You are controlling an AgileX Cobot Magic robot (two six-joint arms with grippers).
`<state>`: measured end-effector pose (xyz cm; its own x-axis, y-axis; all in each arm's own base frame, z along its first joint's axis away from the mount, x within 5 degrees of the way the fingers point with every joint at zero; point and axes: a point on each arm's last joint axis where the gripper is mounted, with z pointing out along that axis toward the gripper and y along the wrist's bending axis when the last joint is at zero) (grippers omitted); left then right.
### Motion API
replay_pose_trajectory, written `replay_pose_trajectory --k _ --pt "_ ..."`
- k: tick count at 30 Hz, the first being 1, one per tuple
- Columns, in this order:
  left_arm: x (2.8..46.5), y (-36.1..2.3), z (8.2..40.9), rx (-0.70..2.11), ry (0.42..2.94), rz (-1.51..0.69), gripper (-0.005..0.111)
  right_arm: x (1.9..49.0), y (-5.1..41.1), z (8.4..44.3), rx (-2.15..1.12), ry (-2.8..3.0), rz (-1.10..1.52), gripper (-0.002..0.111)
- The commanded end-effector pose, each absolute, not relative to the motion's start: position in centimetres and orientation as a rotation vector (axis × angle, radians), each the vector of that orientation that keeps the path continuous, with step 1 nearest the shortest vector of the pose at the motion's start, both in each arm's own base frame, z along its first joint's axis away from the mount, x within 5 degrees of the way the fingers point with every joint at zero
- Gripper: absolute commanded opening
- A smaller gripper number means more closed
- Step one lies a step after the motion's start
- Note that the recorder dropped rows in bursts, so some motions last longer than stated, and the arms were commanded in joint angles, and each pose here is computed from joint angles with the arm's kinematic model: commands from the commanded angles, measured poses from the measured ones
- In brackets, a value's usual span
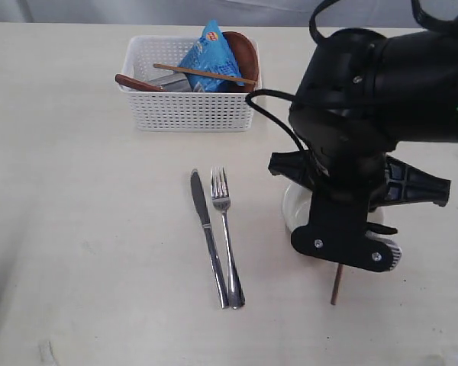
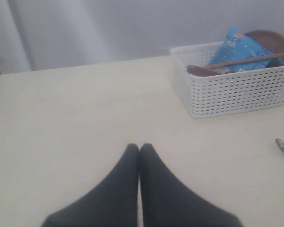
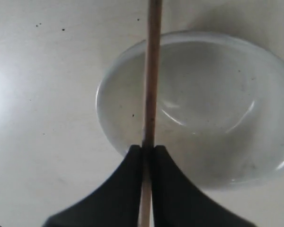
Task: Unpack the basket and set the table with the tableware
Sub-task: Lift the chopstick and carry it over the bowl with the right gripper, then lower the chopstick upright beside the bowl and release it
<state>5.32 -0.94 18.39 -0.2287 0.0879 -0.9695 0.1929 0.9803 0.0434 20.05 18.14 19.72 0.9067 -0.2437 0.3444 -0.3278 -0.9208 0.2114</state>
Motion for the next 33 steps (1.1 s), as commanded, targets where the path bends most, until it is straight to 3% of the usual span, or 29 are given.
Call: replay_pose_trajectory --k 1,10,33 --pt "5.3 -0.9 18.4 0.207 1.799 -0.093 0.0 20.4 18.1 19.5 2.833 -0.339 0.504 0.0" --pt "5.3 -0.9 18.4 0.207 1.799 -0.093 0.0 20.9 19.4 19.4 2.969 -0.137 0.553 0.0" --pt "5.3 -0.9 18.4 0.207 1.799 -0.093 0.0 20.3 18.7 17.6 2.916 -0.035 0.464 0.0"
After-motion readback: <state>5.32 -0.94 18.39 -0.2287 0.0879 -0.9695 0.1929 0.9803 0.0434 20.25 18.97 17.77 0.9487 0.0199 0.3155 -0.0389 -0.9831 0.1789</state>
